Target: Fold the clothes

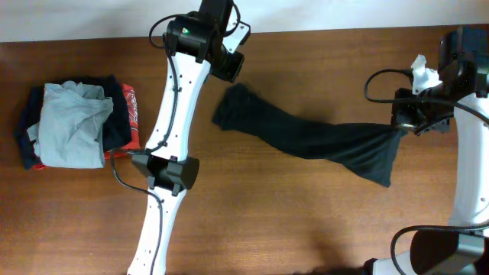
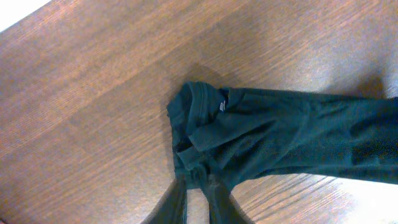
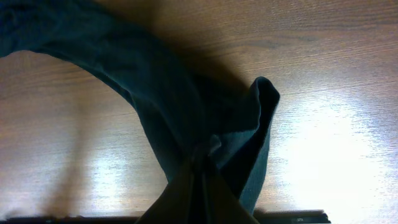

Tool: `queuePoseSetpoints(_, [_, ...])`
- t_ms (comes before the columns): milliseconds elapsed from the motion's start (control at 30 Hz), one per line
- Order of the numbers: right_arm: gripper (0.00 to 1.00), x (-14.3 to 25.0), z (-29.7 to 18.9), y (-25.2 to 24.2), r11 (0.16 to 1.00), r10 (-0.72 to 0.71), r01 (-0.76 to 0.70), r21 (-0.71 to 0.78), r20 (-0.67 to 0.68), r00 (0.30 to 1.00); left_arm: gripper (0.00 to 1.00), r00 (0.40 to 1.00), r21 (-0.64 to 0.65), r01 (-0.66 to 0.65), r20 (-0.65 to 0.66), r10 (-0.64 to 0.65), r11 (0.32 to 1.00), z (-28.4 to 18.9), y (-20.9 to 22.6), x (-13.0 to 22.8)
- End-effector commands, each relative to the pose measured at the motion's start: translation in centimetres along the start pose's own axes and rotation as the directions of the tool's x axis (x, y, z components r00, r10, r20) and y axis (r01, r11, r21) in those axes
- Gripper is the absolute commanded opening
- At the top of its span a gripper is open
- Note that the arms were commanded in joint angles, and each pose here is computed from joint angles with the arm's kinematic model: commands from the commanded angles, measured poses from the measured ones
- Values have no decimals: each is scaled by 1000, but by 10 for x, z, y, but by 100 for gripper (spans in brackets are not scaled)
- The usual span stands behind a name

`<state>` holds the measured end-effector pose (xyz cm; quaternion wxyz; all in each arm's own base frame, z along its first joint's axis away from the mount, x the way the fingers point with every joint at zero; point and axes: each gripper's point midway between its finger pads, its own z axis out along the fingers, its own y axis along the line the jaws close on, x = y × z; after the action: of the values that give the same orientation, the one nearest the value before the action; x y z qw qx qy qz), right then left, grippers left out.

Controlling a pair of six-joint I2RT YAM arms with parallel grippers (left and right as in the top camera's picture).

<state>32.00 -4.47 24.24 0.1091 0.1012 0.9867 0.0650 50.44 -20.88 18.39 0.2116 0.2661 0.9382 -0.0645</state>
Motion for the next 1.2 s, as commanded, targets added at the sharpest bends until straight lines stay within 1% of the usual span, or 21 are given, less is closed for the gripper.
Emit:
queuePoseSetpoints(0, [5, 2, -6, 1, 1000, -10, 10, 8, 16, 1000, 22, 999, 5, 4, -45, -4, 1000, 2, 0, 9])
queuePoseSetpoints(33, [4, 3, -6, 1, 1000, -10, 10, 8, 15, 1000, 23, 998, 11, 11, -66, -10, 1000, 8, -1, 13])
queuePoseSetpoints(133, [5, 3, -6, 1, 1000, -11, 11, 8, 15, 1000, 24, 982, 12, 102, -159, -99, 995, 33, -2, 32])
queuePoseSetpoints(167, [5, 3, -6, 1, 1000, -11, 11, 8, 15, 1000, 23, 978, 11, 114, -179, -110, 993, 38, -2, 36])
queuePoseSetpoints(200, [5, 3, -6, 1, 1000, -11, 11, 9, 15, 1000, 24, 966, 18, 121, -233, -113, 993, 49, -4, 49])
queuePoseSetpoints(300, [5, 2, -6, 1, 1000, -18, 18, 9, 16, 1000, 23, 952, 30, 106, -293, -93, 994, 60, -6, 64])
queuePoseSetpoints(333, [5, 2, -6, 1, 1000, -18, 18, 9, 16, 1000, 24, 950, 64, 82, -308, -58, 995, 64, -11, 68])
queuePoseSetpoints(467, [5, 2, -6, 1, 1000, -18, 18, 9, 16, 1000, 25, 950, 128, 44, -312, -1, 991, 71, -24, 70])
queuePoseSetpoints(533, [5, 2, -6, 1, 1000, -18, 18, 9, 16, 1000, 29, 950, 130, 39, -313, 4, 991, 75, -24, 71])
queuePoseSetpoints(567, [5, 2, -6, 1, 1000, -19, 19, 9, 16, 1000, 34, 946, 142, 16, -324, 32, 990, 80, -26, 75])
queuePoseSetpoints(600, [5, 2, -6, 1, 1000, -18, 18, 9, 16, 1000, 38, 944, 146, 10, -327, 39, 989, 81, -26, 76])
queuePoseSetpoints(700, [5, 2, -6, 1, 1000, -18, 18, 9, 16, 1000, 43, 945, 171, -8, -320, 63, 985, 90, -29, 78])
queuePoseSetpoints(967, [5, 3, -6, 1, 1000, -18, 18, 9, 15, 1000, 43, 952, 182, -33, -292, 86, 983, 115, -40, 76])
queuePoseSetpoints(1167, [5, 2, -6, 1, 1000, -19, 19, 9, 16, 1000, 43, 952, 184, -36, -294, 90, 982, 119, -42, 77])
